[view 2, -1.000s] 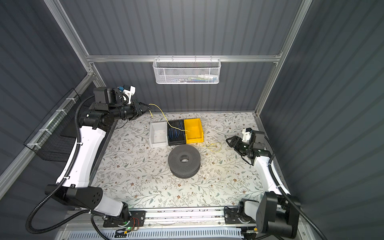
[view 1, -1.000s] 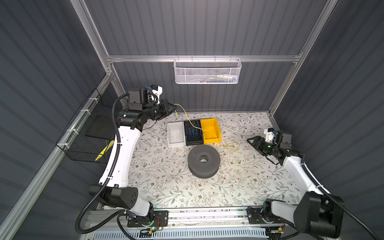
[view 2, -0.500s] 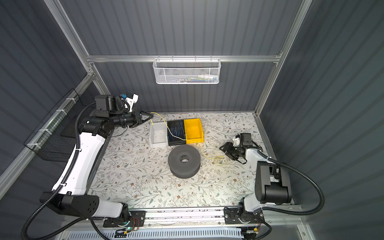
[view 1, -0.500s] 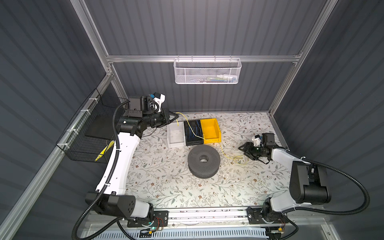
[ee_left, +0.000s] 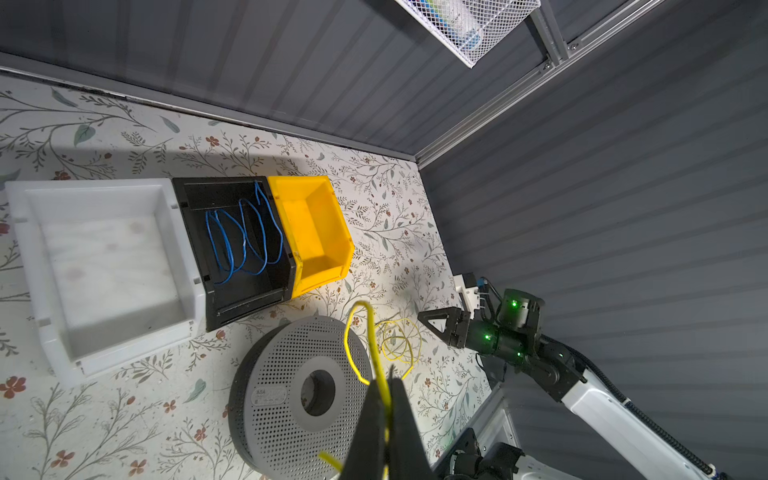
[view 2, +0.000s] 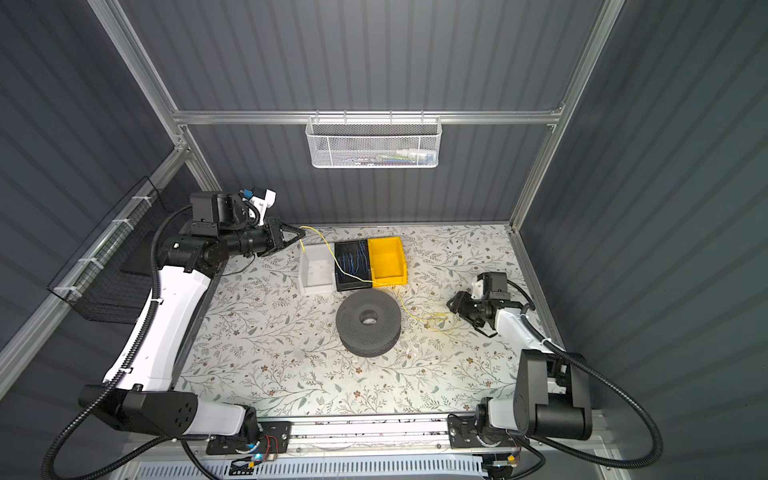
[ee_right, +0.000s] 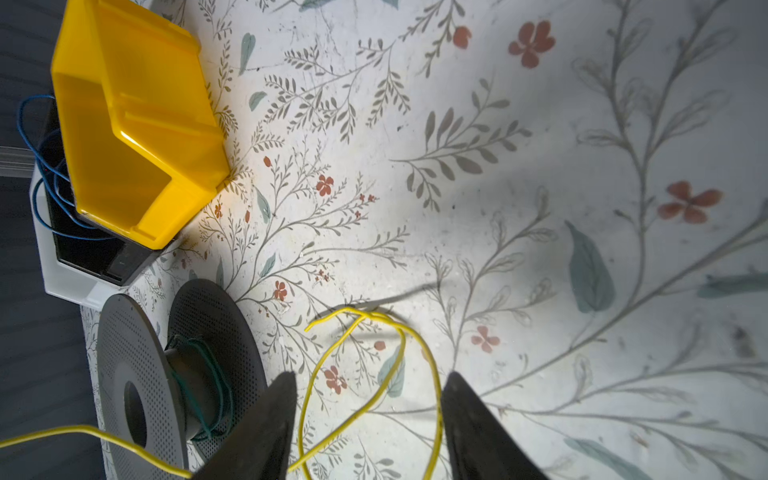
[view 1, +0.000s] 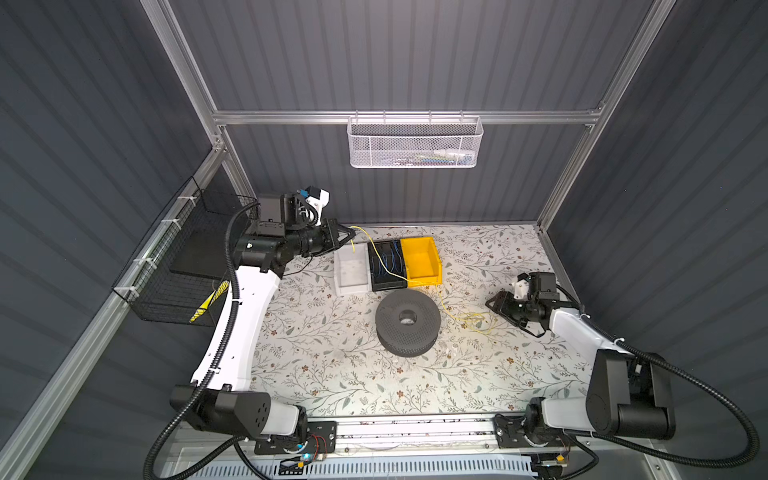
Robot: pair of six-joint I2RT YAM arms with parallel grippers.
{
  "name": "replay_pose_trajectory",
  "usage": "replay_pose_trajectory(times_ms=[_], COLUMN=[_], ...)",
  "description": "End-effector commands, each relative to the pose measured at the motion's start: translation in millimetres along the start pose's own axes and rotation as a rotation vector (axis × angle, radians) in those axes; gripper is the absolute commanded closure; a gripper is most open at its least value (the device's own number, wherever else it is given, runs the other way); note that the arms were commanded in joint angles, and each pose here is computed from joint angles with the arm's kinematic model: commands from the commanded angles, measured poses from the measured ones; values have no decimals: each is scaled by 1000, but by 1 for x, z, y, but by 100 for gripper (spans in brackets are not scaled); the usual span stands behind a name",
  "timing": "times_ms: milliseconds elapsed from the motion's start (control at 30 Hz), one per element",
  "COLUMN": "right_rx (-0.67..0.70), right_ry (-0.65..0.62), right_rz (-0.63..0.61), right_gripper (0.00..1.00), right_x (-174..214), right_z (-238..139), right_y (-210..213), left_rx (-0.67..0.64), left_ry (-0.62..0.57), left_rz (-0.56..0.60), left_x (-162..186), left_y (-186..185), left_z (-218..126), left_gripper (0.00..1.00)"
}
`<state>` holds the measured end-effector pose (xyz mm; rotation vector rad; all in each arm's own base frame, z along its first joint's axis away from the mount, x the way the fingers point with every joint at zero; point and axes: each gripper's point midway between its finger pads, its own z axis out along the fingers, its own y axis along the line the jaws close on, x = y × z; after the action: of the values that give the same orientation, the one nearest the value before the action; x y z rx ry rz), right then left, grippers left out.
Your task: Wrap the cables
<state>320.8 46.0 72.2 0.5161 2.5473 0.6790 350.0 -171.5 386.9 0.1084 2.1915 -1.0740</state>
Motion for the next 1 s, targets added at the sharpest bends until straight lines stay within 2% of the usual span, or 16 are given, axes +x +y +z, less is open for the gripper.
replay_pose_trajectory(times_ms=[0,167,333,467,567,633,733,933,967], right_rx=[-8,-38,-66,-3,-33,-55,-76,-61,-60], right_ry=[74,114,118,90,87,96,91,73,66], right_rz=[33,46,65,32,21,35,54,35,28], right_gripper=[47,55,66,66,67,74,77,100,100], right_x=[25,38,35,32,33,31,26,19,18], right_z=[1,9,13,6,6,11,18,17,14], right_y=[-5,-6,-1,-9,-5,-2,0,1,2], left_rx=[-11,-18,-26,-42,-41,-36,-34,-51,-56], left_ry=[-3,-4,-6,-10,-12,-5,-1,3,5], left_rz=[25,28,31,38,38,31,32,44,42], left_x=[5,6,7,6,6,8,9,11,13], left_y=[-2,0,1,0,1,2,2,2,3], left_z=[-7,-8,-9,-12,-12,-10,-10,-14,-14], left_gripper=[100,100,100,100,100,100,100,100,100])
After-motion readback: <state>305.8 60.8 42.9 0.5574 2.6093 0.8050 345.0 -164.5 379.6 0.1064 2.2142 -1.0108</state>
